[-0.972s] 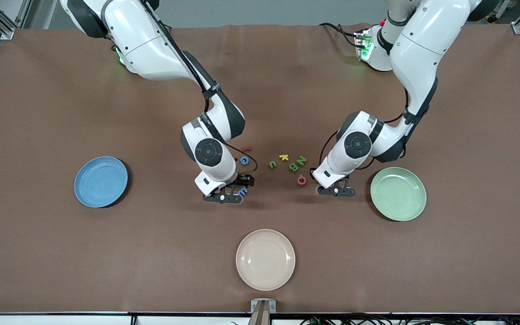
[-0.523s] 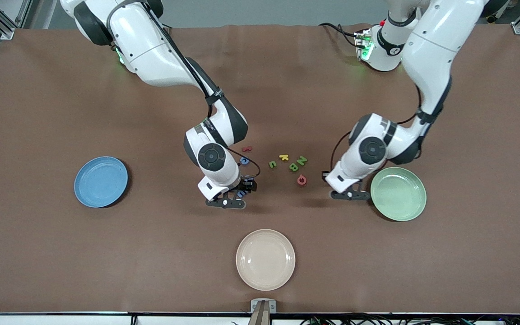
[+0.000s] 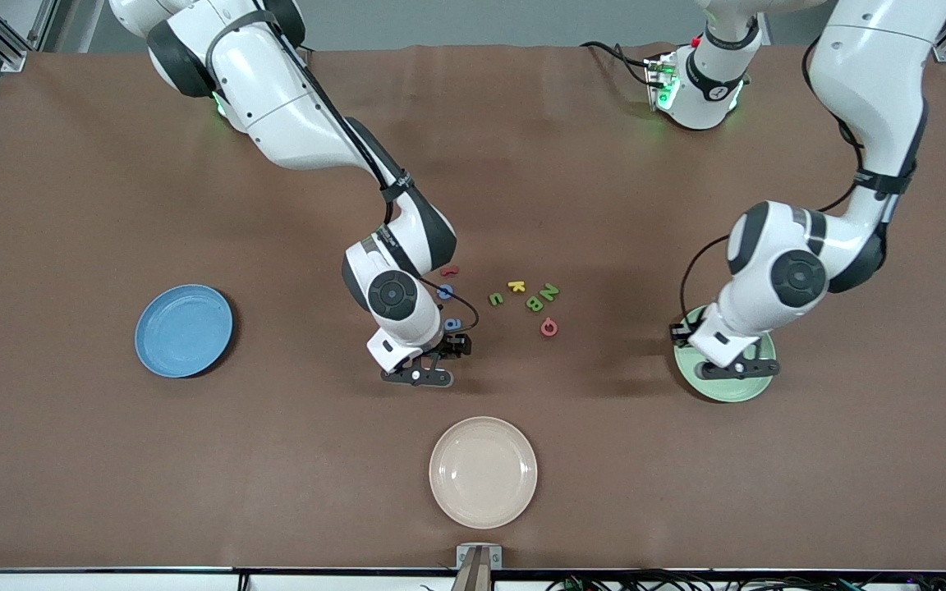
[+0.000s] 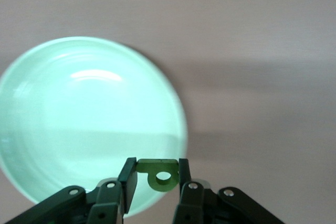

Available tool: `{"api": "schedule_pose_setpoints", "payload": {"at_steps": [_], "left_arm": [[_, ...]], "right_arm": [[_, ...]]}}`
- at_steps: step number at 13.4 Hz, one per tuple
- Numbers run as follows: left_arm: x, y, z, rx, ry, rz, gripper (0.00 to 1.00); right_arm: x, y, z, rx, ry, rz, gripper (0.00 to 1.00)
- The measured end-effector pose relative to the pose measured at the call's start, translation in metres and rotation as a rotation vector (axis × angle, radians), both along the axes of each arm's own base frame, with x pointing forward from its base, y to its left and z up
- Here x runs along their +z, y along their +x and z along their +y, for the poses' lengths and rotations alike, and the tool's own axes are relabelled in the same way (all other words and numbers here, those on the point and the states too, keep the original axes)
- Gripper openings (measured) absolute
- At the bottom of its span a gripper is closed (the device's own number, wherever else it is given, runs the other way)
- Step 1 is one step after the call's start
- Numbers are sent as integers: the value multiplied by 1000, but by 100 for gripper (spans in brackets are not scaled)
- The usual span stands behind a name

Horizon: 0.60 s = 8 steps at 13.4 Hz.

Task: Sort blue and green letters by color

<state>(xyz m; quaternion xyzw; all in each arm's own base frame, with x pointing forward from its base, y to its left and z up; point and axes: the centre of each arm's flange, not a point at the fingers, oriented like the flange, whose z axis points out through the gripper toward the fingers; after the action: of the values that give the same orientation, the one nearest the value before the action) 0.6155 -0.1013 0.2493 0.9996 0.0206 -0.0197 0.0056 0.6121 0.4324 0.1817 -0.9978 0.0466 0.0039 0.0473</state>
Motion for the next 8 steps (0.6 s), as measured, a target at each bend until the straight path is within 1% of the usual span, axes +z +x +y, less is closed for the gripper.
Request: {"api": "schedule_pose_setpoints", "payload": {"at_steps": [1,2,3,5,7,8], "left_arm": [[-8,2,23,7,-3,12,36],[-14,3,40,14,-6,20,36],[-17,4,48,20,-8,23,41],[-15,6,46,23,-11,15,63],[-7,9,30,42,-15,0,85],[-2,9,16,63,-22,-7,94]], "right_arm": [[0,0,1,3,-2,-1,88],[0,-2,3,13,-5,-4,88],[0,-6,9,26,-10,-7,86],[0,-13,18,44,-13,-9,85],[0,-14,19,50,-19,-12,82],[-1,-13,17,54,-27,-17,82]]}}
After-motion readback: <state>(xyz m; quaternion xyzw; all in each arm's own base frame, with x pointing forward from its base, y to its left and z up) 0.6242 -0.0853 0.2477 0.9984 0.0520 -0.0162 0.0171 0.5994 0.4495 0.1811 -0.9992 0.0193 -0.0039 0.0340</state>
